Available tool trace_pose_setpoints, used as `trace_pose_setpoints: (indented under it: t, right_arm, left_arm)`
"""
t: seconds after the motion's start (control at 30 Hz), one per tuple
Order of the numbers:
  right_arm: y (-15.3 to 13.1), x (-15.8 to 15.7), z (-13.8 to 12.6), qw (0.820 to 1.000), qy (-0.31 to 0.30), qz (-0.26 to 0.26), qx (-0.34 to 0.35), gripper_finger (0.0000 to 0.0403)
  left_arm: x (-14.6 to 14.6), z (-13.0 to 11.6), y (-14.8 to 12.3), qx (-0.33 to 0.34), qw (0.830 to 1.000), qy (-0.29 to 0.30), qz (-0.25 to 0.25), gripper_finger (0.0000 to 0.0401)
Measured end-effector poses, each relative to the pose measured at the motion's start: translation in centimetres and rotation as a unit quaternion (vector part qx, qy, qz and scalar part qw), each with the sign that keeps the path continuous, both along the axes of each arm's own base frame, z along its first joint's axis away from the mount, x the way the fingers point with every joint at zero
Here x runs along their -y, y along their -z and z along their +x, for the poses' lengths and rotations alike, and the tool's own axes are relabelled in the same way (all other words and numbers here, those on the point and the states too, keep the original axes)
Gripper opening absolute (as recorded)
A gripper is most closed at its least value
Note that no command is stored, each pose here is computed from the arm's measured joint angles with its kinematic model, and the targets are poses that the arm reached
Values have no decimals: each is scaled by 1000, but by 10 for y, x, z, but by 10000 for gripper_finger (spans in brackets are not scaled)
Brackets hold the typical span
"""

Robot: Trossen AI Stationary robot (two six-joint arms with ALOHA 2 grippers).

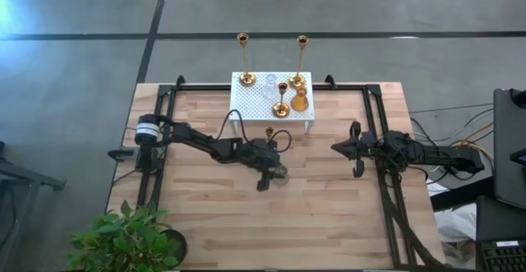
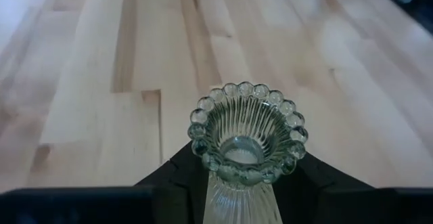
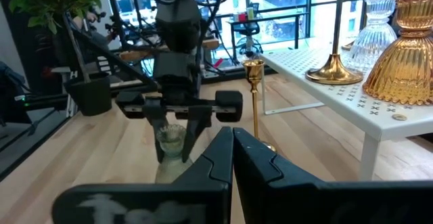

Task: Pick & Place candle stick holders
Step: Put the green glass candle holder on the shelf

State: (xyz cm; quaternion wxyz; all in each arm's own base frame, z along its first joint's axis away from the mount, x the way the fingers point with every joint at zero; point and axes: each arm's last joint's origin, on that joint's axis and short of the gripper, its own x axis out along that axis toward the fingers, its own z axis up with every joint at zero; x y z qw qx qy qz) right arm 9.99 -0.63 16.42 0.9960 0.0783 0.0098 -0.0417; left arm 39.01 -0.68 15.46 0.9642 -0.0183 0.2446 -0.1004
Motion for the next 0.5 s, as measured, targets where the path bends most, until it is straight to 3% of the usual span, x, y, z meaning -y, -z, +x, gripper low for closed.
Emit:
trace_pose_setpoints:
  t: [0.23,0.5]
  right_arm:
    - [0,0,0,1000,0,0,0,8]
    - [0,0,0,1000,0,0,0,8]
  left_arm:
    - [8,-9,-29,15,1000,13,-1,130]
    - [23,-40,-72,-7,999,36,15,130]
